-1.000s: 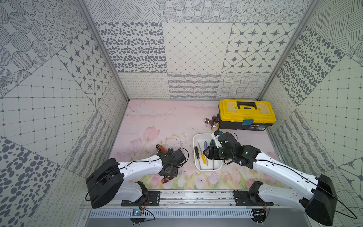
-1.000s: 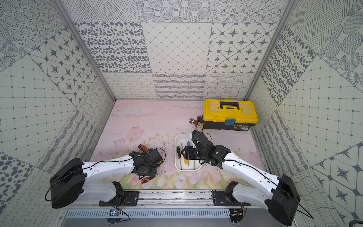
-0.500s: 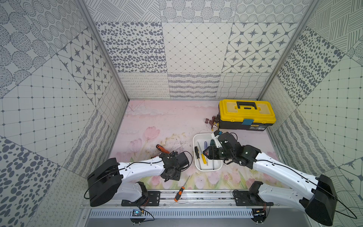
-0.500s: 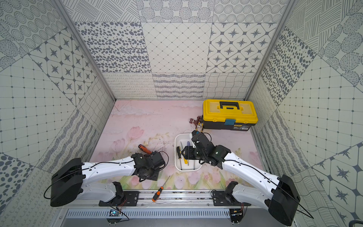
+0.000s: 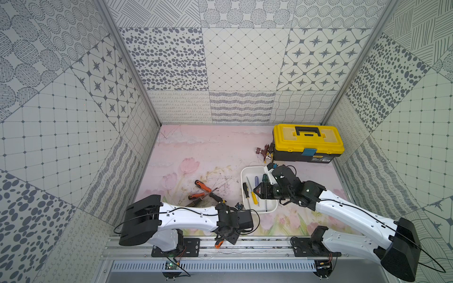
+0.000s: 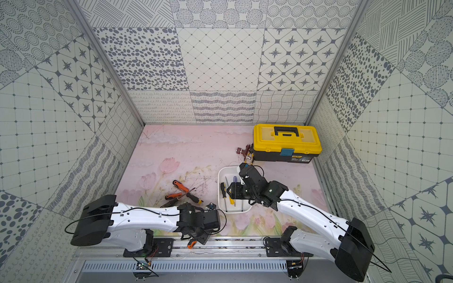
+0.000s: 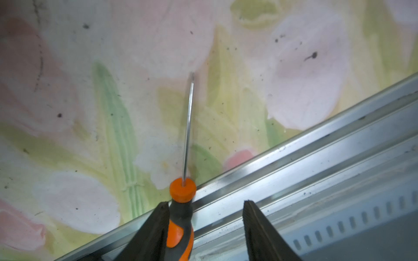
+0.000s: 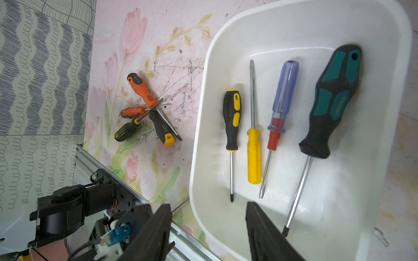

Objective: Put the screwdriver on the desktop into the storage box
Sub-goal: Pick up the screwdriver from the center of the board.

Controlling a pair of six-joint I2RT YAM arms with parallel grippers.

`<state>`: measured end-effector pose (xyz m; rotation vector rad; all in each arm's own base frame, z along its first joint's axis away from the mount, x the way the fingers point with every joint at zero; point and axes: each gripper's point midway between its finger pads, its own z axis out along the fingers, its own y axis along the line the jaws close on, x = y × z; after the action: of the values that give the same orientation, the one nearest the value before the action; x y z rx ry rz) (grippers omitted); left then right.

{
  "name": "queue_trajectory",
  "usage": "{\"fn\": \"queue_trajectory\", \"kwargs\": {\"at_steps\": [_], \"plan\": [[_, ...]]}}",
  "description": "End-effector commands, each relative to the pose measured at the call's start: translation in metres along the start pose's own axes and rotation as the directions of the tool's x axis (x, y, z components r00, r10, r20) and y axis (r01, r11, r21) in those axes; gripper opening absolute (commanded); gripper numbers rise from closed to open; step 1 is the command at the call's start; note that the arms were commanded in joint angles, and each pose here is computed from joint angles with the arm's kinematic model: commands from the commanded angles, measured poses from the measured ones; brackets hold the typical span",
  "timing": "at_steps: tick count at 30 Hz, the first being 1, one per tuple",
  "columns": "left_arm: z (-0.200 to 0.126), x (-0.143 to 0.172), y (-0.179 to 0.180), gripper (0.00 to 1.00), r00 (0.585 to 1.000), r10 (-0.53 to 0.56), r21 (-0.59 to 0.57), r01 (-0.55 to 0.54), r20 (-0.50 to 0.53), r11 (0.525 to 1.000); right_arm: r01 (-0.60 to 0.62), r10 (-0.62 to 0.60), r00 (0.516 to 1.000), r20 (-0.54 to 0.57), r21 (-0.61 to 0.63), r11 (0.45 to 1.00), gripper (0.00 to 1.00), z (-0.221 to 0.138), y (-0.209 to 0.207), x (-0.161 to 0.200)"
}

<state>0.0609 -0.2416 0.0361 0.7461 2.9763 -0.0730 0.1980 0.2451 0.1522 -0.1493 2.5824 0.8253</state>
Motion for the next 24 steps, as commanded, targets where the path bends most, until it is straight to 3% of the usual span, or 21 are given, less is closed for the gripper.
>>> {"fn": "queue_trajectory", "kwargs": {"at_steps": [1,9,13,15,21,24], "plan": [[0.005,0.007,0.021,0.57,0.999,0.014,-0.163,-0.021,-0.045,0.986,0.011,-0.008,0.998,0.063,-0.034,0.999,0.59,-0.015,0.013,-0.016],[0.021,-0.005,0.037,0.56,0.998,-0.036,-0.197,0.027,-0.042,0.980,0.010,-0.007,0.998,0.068,-0.032,0.999,0.58,-0.019,0.012,-0.015],[0.026,-0.007,0.040,0.49,0.997,-0.052,-0.177,0.040,-0.060,0.983,0.006,-0.003,0.997,0.072,-0.029,1.000,0.57,-0.021,0.011,-0.015],[0.028,-0.006,0.041,0.41,0.996,-0.058,-0.154,0.048,-0.062,0.987,0.005,-0.003,0.997,0.076,-0.027,1.000,0.57,-0.022,0.010,-0.015],[0.034,-0.007,0.051,0.02,0.994,-0.086,-0.151,0.076,-0.060,0.986,0.001,0.001,0.997,0.076,-0.025,1.000,0.56,-0.022,0.010,-0.015],[0.037,-0.010,0.051,0.00,0.996,-0.068,-0.133,0.060,-0.052,0.989,0.005,-0.002,0.997,0.075,-0.034,0.999,0.55,-0.023,0.014,-0.017]]}}
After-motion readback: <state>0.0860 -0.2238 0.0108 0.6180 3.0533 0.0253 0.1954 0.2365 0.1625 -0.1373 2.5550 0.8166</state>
